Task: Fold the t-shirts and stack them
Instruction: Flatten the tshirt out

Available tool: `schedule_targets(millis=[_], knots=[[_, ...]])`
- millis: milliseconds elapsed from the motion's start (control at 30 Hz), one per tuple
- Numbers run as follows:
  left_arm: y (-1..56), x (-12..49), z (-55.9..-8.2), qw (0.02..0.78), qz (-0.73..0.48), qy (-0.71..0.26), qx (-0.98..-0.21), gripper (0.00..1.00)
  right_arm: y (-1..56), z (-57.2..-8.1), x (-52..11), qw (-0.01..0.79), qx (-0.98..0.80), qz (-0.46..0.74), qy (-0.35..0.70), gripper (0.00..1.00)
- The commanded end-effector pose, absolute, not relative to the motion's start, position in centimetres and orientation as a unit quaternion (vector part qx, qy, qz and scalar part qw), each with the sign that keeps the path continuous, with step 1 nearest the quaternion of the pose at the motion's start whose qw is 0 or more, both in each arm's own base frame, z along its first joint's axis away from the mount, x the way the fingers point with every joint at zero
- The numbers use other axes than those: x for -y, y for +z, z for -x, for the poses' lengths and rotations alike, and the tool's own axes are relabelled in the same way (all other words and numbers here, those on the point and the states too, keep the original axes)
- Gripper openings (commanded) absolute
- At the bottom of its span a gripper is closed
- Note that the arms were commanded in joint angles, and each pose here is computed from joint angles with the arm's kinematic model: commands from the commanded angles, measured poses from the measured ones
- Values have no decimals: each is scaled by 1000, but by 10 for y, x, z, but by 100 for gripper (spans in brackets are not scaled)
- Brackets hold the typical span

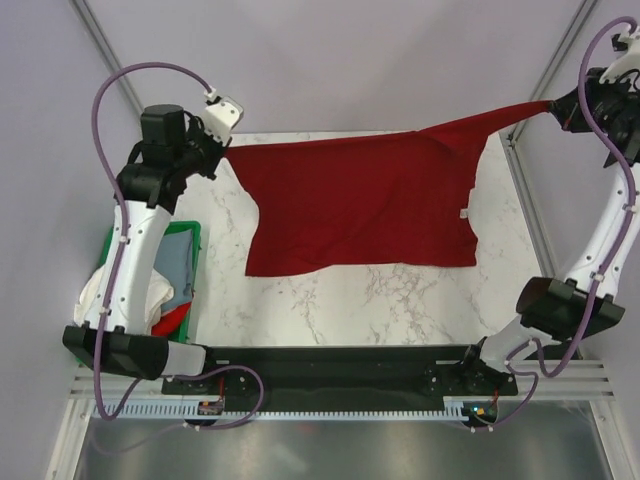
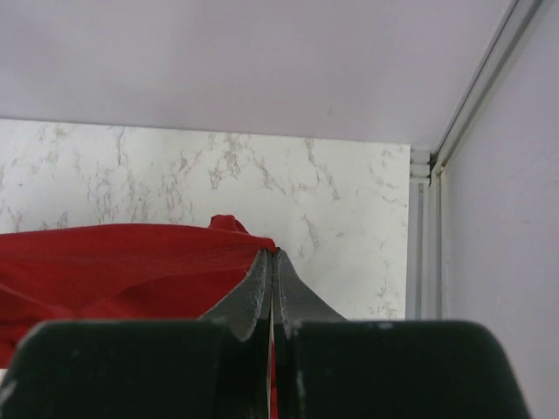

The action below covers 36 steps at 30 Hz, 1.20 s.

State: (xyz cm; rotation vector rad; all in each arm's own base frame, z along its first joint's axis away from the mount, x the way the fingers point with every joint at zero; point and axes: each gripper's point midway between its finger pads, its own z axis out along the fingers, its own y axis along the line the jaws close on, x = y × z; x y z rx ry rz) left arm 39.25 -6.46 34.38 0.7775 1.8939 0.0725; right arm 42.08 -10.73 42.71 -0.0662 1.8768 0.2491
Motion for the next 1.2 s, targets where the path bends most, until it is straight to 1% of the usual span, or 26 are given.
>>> schedule_targets(millis=[0,167,300,333,467,633,767,867,900,1000,1033,1100,1167], knots=[[397,50,-369,568,-299,49,-765,2,482,-393,101,650,-756,40,67,0],[438,50,-339,612,-291,50,-733,2,525,-342,74,695,-714,83,23,0],[472,46,-307,647,-281,59,-706,2,554,-304,73,725,-683,75,-53,0],[479,44,-296,653,-280,60,-701,2,565,-286,70,735,-669,75,-80,0],[491,45,-262,665,-286,53,-688,2,576,-251,74,744,-650,52,-147,0],[499,49,-230,679,-290,37,-673,2,577,-224,64,756,-637,23,-146,0],[513,48,-220,692,-285,38,-662,2,580,-222,53,765,-636,9,-102,0],[529,46,-223,701,-284,47,-652,2,590,-229,45,773,-630,17,-70,0],[530,47,-236,697,-285,47,-656,2,595,-232,45,777,-626,16,-66,0],[548,47,-248,711,-281,56,-642,2,612,-247,56,785,-615,17,-74,0],[547,48,-262,708,-281,56,-646,2,617,-256,64,787,-611,11,-81,0],[560,48,-271,719,-275,60,-635,2,628,-262,70,795,-599,10,-90,0],[569,50,-291,723,-274,60,-632,2,633,-274,78,799,-595,-3,-82,0]])
